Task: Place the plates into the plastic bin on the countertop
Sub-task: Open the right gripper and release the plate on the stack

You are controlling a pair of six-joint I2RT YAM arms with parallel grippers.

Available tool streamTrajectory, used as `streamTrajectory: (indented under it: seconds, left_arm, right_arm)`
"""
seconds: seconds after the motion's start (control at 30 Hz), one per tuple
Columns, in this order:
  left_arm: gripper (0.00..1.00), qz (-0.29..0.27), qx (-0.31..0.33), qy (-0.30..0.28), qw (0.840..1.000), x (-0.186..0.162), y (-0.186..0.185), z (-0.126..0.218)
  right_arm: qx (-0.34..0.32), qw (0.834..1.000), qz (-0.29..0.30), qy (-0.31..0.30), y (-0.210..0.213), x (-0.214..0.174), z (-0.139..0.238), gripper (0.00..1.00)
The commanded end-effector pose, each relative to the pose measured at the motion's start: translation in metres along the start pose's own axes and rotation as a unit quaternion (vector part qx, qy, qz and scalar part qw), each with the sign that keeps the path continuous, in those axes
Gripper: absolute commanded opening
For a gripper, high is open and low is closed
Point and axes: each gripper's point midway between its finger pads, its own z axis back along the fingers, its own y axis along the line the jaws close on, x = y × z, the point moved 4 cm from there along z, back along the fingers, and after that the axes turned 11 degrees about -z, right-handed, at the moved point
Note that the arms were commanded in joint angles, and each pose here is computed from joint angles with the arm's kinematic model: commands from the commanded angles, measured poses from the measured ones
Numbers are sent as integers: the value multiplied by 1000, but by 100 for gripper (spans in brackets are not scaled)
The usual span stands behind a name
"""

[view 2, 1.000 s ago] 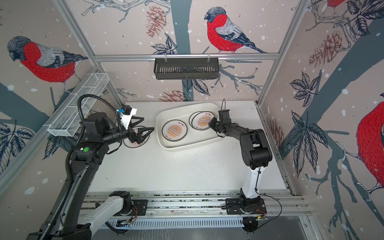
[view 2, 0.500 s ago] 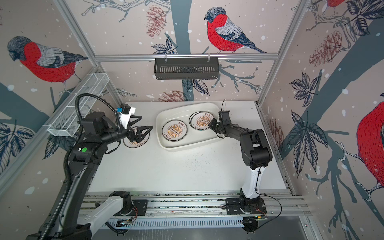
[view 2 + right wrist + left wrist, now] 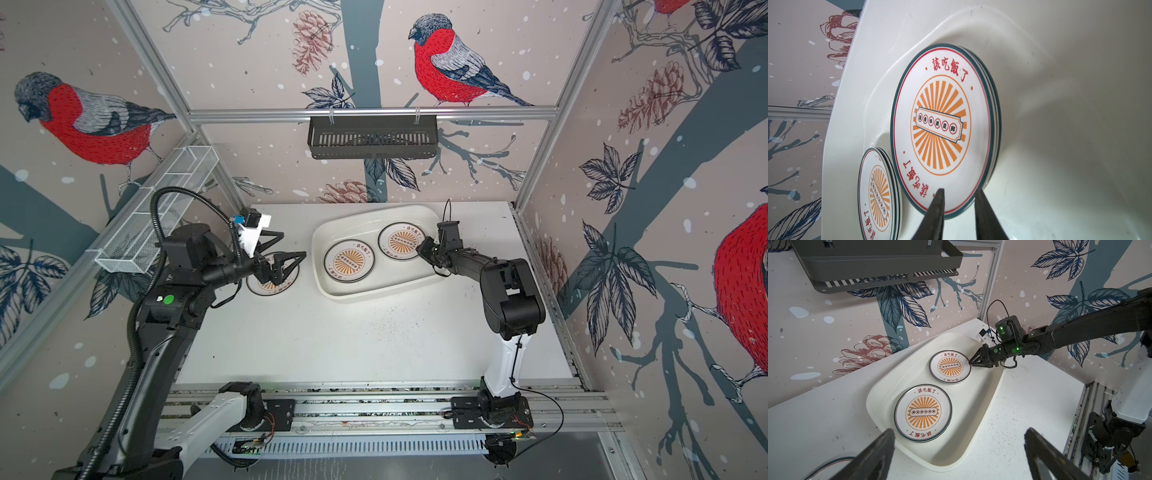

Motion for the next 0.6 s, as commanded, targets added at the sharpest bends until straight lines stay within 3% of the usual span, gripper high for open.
streamTrajectory:
  seconds: [0.0, 0.3, 0.43, 0.57]
  left_arm:
    - [97, -8, 19, 2, 1000, 1, 4, 1]
    - [97, -21, 91, 18, 995, -4, 21, 5]
    - [97, -67, 133, 32, 988, 4, 29, 15]
    - [97, -79, 143, 76, 984, -13, 38, 9]
  right_arm:
    - [8, 1000, 13, -9, 9, 4, 5, 28]
    - [82, 994, 52, -55, 60, 25, 39, 29]
    - [130, 984, 83, -86, 92, 32, 73, 29]
    - [178, 971, 118, -110, 116, 28, 113, 29]
